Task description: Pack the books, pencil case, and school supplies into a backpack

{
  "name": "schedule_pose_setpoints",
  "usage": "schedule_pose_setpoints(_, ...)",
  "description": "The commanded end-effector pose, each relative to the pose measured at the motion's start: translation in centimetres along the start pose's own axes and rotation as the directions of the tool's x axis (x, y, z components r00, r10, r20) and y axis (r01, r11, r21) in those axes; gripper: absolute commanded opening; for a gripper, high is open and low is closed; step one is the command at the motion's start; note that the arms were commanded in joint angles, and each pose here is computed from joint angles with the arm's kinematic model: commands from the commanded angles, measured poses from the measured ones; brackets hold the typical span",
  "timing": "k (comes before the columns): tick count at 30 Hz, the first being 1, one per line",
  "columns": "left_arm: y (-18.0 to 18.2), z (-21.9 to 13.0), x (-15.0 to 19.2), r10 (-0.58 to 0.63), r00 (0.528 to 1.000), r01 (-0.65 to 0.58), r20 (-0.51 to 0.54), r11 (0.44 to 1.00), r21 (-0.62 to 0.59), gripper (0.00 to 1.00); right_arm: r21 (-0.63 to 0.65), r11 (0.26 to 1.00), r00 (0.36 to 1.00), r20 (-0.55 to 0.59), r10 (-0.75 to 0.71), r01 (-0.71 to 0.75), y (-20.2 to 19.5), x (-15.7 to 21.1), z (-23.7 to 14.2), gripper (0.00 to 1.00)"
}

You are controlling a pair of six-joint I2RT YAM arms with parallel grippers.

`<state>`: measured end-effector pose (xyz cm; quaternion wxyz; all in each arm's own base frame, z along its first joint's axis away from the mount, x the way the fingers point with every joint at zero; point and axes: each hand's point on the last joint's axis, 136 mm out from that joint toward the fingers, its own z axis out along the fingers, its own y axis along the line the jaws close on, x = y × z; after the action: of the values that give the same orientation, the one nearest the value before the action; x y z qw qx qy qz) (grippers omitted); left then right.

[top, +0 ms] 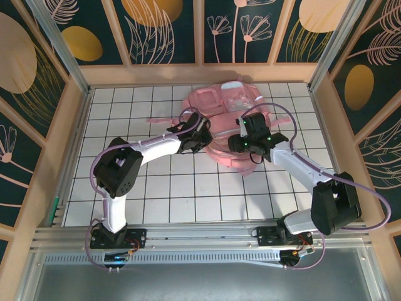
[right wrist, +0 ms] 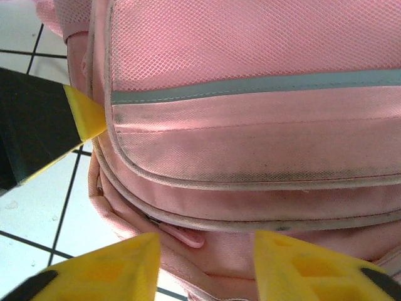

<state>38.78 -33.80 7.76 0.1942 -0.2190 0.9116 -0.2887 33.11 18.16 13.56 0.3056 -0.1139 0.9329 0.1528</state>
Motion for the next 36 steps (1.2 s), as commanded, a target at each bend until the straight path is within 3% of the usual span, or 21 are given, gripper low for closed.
schedule_pose_setpoints(1, -4.3, -3.6, -1.3, 0.038, 0.999, -0.041, 0.033, 0.992, 0.12, 0.0, -0.006, 0.999, 0.998, 0.02, -0.053, 0.053, 0.2, -0.1, -0.7, 0.51)
schedule_pose_setpoints(9, -7.9, -6.7, -0.8, 0.026, 0.999, -0.017, -0.031, 0.968, 0.249, 0.0, -0.065, 0.992, 0.993, -0.037, -0.115, 0.112, 2.6, 1.9, -0.6, 0.53)
schedule_pose_setpoints(17, -7.8, -7.2, -0.7, 0.018, 0.999, -0.008, -0.038, 0.967, 0.254, 0.0, -0.141, 0.981, 0.986, -0.079, -0.146, 0.134, 3.5, 3.6, -0.1, 0.53)
schedule_pose_setpoints(19, -7.7, -7.0, -0.5, 0.017, 0.999, -0.006, -0.043, 0.967, 0.254, 0.0, -0.183, 0.973, 0.982, -0.095, -0.162, 0.143, 4.0, 4.6, 0.3, 0.45)
schedule_pose_setpoints(21, -7.0, -6.6, -0.4, 0.008, 0.999, 0.004, -0.047, 0.971, 0.24, 0.0, -0.213, 0.967, 0.978, -0.12, -0.172, 0.143, 4.3, 6.0, 0.9, 0.29)
schedule_pose_setpoints(22, -6.6, -6.3, -0.2, 0.004, 0.999, 0.007, -0.051, 0.973, 0.231, 0.07, -0.227, 0.964, 0.976, -0.134, -0.171, 0.138, 4.4, 6.6, 1.2, 0.23)
schedule_pose_setpoints(23, -6.1, -6.0, -0.1, 0.001, 0.999, 0.011, -0.053, 0.976, 0.218, 0.25, -0.243, 0.962, 0.973, -0.156, -0.167, 0.126, 4.5, 7.4, 1.5, 0.17)
schedule_pose_setpoints(24, -5.4, -5.6, -0.1, -0.001, 0.999, 0.012, -0.054, 0.98, 0.199, 0.31, -0.266, 0.956, 0.969, -0.173, -0.175, 0.125, 5.0, 8.1, 1.6, 0.14)
schedule_pose_setpoints(29, -2.2, -3.4, 0.3, -0.014, 0.997, 0.023, -0.075, 0.992, 0.128, 0.35, -0.3, 0.948, 0.966, -0.196, -0.17, 0.106, 5.8, 9.1, 1.9, 0.06)
schedule_pose_setpoints(36, -0.6, -1.5, 0.4, -0.001, 0.997, 0.007, -0.075, 0.997, 0.076, 0.34, -0.3, 0.947, 0.965, -0.196, -0.175, 0.111, 5.8, 8.8, 2.2, 0.01)
